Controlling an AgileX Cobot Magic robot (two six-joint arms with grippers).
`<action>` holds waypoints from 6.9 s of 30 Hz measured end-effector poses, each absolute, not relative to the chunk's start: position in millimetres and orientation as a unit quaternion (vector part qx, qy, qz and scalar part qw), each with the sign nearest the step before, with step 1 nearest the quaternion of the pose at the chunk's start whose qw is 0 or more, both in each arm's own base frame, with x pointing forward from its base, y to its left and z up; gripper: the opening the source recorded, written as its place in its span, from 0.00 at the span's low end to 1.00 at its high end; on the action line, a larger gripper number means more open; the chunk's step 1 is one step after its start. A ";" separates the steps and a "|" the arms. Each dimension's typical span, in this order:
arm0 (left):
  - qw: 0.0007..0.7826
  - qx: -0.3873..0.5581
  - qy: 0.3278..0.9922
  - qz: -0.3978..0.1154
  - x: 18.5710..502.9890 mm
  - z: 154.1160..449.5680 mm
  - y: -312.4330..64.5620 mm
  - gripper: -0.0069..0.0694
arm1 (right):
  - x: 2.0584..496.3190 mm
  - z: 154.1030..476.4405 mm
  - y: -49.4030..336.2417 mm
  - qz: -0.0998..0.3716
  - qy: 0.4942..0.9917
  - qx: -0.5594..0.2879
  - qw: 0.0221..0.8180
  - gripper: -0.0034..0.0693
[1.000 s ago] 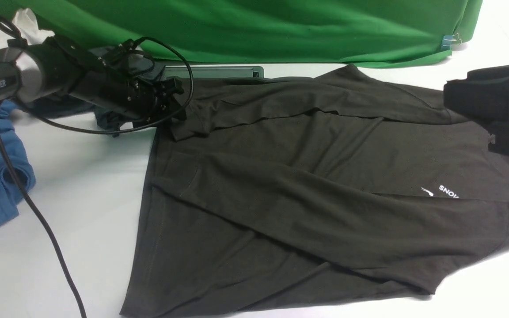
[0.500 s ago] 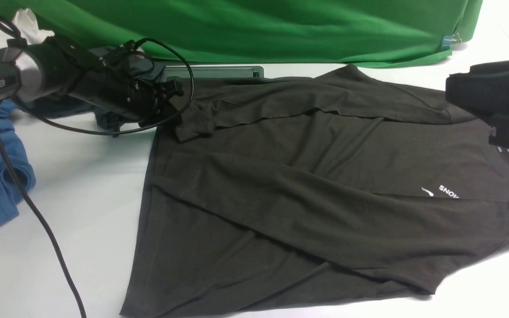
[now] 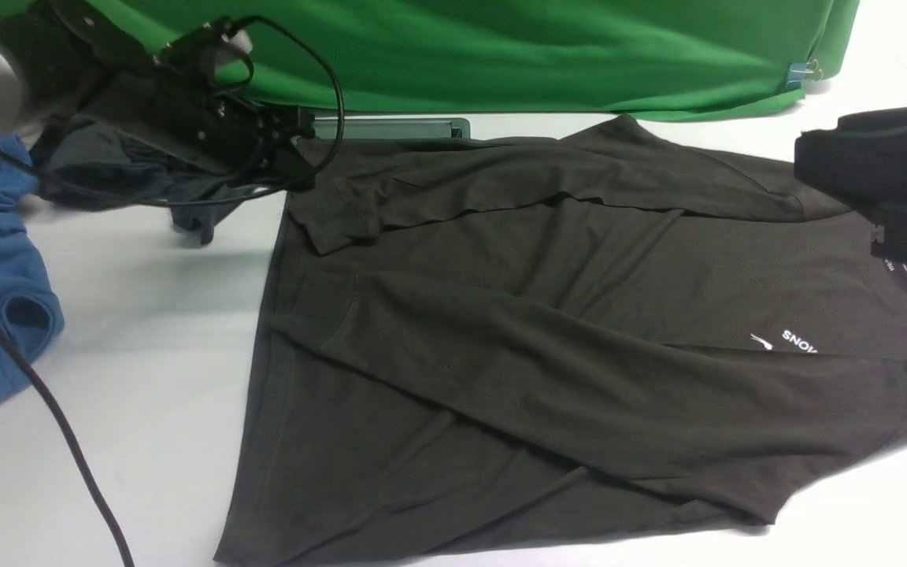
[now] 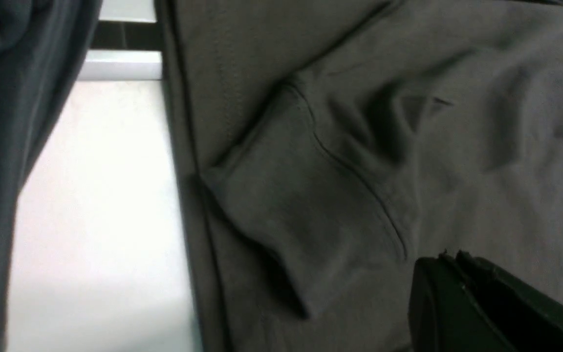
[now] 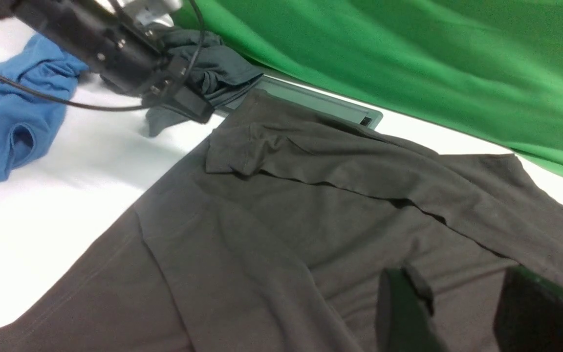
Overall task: Fold a long-sleeved shirt on a white desktop.
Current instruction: 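Grab the top left corner of the dark shirt with the left gripper, then fold the left side of the dark shirt inward over its body with the left gripper, then grasp the near edge of the shirt at its hem and shoulder corners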
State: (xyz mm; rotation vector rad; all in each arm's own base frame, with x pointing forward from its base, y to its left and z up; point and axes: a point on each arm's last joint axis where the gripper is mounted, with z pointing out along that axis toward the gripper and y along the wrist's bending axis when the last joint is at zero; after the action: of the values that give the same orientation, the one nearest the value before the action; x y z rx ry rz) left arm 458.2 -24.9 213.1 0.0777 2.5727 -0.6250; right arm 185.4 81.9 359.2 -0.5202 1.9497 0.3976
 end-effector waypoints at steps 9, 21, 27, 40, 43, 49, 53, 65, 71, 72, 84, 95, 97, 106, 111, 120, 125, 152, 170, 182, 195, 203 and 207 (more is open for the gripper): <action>0.177 -0.049 0.963 -0.199 453.7 192.7 -21.9 0.21 | 185.5 359.3 81.9 0.165 0.812 -0.217 0.517 0.41; 0.197 -0.093 0.950 -0.222 468.0 166.9 -34.3 0.73 | 185.3 359.0 82.0 0.166 0.812 -0.218 0.515 0.41; 0.191 -0.104 0.949 -0.229 470.8 154.2 -35.1 0.76 | 185.3 359.0 81.9 0.165 0.812 -0.218 0.515 0.41; 0.208 -0.116 0.938 -0.251 475.9 150.6 -37.7 0.65 | 185.4 359.0 81.7 0.163 0.812 -0.219 0.516 0.41; 0.210 -0.118 0.937 -0.251 476.5 150.2 -37.6 0.64 | 185.6 359.2 81.6 0.161 0.812 -0.219 0.517 0.41; 0.216 -0.109 0.938 -0.248 477.1 149.5 -37.2 0.59 | 185.9 358.9 80.9 0.154 0.811 -0.223 0.518 0.41; 0.216 -0.108 0.938 -0.248 477.1 149.5 -37.2 0.50 | 186.0 359.0 80.8 0.153 0.811 -0.224 0.519 0.41; 0.218 -0.108 0.938 -0.247 477.1 151.3 -35.9 0.13 | 186.1 359.0 80.6 0.151 0.811 -0.224 0.519 0.41; 0.222 -0.087 0.939 -0.248 471.2 173.9 -35.9 0.13 | 186.1 359.0 80.6 0.151 0.811 -0.225 0.519 0.41; 0.221 -0.078 0.941 -0.246 468.7 180.0 -36.0 0.13 | 186.1 359.0 80.6 0.151 0.811 -0.225 0.519 0.41; 0.172 0.006 0.956 -0.236 441.1 220.0 -38.0 0.13 | 186.1 359.0 80.6 0.151 0.811 -0.225 0.519 0.41; 0.149 0.053 0.952 -0.264 420.6 250.6 -43.9 0.13 | 186.1 358.9 80.6 0.151 0.811 -0.225 0.519 0.41; 0.150 0.053 0.951 -0.264 415.9 253.8 -44.0 0.13 | 186.1 358.9 80.6 0.151 0.811 -0.225 0.519 0.41; 0.110 0.022 0.961 -0.252 384.4 210.6 -41.7 0.13 | 186.1 358.9 80.6 0.151 0.811 -0.225 0.519 0.41; 0.115 -0.009 0.966 -0.232 375.1 182.9 -38.9 0.13 | 186.1 358.9 80.6 0.151 0.811 -0.225 0.519 0.41; 0.101 -0.002 0.969 -0.225 370.4 177.7 -38.3 0.22 | 186.1 358.9 80.6 0.151 0.811 -0.225 0.519 0.41; 0.081 0.025 0.975 -0.206 362.6 183.1 -35.6 0.43 | 186.1 358.9 80.6 0.151 0.811 -0.225 0.519 0.41; 0.047 -0.130 0.973 -0.184 202.9 163.2 -30.7 0.86 | 209.9 334.5 88.3 0.149 0.841 -0.226 0.469 0.41; 0.050 -0.054 0.972 -0.222 220.5 145.3 -37.9 0.36 | 209.3 310.7 91.2 0.141 0.874 -0.270 0.378 0.41; 0.048 -0.051 0.973 -0.221 221.1 143.5 -37.8 0.13 | 177.0 226.9 88.2 -0.037 0.799 -0.543 0.256 0.49; 0.045 -0.046 0.972 -0.225 220.6 143.3 -38.4 0.13 | 175.2 167.5 92.1 -0.060 0.757 -0.612 0.221 0.63; 0.047 -0.047 0.971 -0.228 221.0 143.5 -38.9 0.13 | 182.3 147.7 96.5 -0.051 0.764 -0.613 0.193 0.64; 0.048 -0.049 0.971 -0.230 221.3 143.5 -39.2 0.13 | 187.1 143.9 99.4 -0.048 0.770 -0.605 0.195 0.59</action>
State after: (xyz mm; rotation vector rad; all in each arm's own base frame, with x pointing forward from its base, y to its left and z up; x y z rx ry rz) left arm 221.3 -39.2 143.5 -0.1485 2.9597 -0.7017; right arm 187.1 99.4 143.9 -1.6965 2.1584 -0.1353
